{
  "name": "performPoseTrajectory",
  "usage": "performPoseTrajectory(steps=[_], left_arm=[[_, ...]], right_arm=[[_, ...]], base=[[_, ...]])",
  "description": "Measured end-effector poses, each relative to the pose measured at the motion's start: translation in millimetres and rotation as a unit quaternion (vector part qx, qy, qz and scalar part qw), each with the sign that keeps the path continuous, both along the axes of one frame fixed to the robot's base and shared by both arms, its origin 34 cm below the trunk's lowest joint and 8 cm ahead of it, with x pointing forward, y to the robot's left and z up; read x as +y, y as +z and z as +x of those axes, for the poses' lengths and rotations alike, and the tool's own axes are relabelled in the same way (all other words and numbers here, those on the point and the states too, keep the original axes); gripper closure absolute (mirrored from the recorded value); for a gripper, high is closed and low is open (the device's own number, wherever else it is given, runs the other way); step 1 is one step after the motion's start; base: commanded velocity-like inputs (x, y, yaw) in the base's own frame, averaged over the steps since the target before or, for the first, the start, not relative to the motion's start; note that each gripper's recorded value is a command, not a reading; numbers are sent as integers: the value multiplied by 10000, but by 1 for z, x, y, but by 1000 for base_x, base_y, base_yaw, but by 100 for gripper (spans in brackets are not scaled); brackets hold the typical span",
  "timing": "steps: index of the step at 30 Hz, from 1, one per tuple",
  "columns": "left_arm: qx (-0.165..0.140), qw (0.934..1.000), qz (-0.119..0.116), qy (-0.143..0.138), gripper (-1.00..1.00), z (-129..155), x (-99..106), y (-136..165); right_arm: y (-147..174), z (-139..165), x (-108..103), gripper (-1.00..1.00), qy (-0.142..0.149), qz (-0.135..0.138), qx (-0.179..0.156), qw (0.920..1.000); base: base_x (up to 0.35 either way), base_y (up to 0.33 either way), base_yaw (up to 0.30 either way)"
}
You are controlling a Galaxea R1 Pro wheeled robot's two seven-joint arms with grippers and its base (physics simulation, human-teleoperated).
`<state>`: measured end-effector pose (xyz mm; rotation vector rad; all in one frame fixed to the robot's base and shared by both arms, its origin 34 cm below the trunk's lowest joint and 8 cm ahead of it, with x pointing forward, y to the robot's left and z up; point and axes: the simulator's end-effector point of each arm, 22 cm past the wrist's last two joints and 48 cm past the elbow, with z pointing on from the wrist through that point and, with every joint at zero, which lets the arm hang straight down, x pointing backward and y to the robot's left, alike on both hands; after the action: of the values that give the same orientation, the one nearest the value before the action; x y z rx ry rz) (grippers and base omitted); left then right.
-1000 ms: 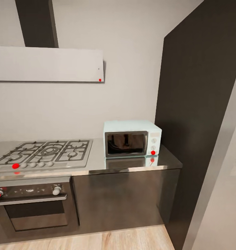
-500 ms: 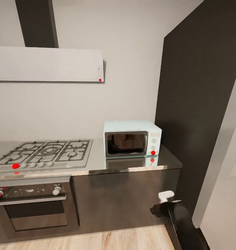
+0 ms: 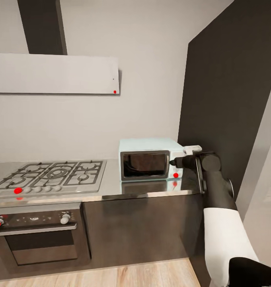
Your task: In the kitchen, take the popcorn bag from the countertop, put it into the microwave, and heat it until the popcorn is cooked so the cooked popcorn ends up inside the bag.
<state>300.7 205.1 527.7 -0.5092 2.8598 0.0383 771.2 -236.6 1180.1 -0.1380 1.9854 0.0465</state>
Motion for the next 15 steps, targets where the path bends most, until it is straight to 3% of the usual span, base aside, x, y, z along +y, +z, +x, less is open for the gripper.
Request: performPoseTrajectory(steps=[3, 7, 12, 15], left_arm=[[0, 10000, 0, 0, -100, 0, 0, 0], [2, 10000, 0, 0, -100, 0, 0, 0], [1, 10000, 0, 0, -100, 0, 0, 0], [0, 10000, 0, 0, -100, 0, 0, 0]], right_arm=[[-5, 3, -19, -100, -164, 297, -2, 9994], [-15, 33, -41, -100, -48, 257, -771, 9967], [-64, 52, -44, -100, 116, 389, -986, 9943], [-66, 53, -43, -100, 140, 390, -1027, 9939]], base=[[0, 0, 0], [0, 0, 0], [0, 0, 0], [0, 0, 0]])
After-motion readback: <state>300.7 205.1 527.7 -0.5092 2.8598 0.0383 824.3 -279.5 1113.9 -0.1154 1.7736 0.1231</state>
